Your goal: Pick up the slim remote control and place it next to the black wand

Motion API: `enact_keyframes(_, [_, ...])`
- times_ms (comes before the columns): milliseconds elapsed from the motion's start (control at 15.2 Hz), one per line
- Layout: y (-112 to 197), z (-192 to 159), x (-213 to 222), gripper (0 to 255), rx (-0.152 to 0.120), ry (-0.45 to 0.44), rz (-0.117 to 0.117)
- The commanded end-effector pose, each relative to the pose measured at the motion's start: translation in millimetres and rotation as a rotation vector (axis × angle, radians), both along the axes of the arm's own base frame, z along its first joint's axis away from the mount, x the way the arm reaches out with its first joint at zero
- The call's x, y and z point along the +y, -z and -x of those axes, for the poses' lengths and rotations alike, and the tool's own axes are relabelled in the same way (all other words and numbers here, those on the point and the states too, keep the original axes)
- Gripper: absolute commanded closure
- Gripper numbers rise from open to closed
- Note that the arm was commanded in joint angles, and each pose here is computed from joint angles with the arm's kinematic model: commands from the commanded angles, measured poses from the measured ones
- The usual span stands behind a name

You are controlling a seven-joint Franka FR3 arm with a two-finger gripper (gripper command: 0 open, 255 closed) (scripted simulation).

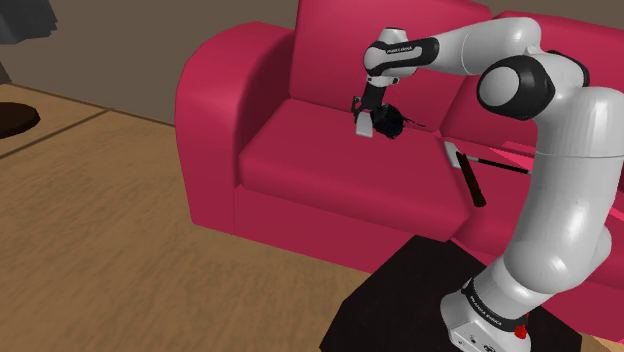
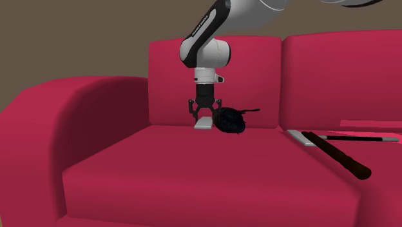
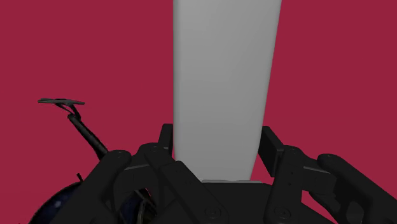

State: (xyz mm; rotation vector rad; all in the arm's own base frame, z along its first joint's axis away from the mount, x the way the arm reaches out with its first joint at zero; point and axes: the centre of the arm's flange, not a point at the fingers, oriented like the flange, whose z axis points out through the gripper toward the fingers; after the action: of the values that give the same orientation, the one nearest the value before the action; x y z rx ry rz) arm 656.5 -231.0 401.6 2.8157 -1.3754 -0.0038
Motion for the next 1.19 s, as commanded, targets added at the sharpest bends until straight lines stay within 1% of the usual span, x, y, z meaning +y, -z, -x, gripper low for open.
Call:
enact_keyframes(0, [-10.3,1.1,-0.2,255,0.000,0.000,0.000])
enact_keyframes(66, [-15.3,1.1,-0.2,255,0.000,0.000,0.000])
enact_keyframes(1122, [-15.9,178.3,-115.1,255,0.000,0.000,0.000])
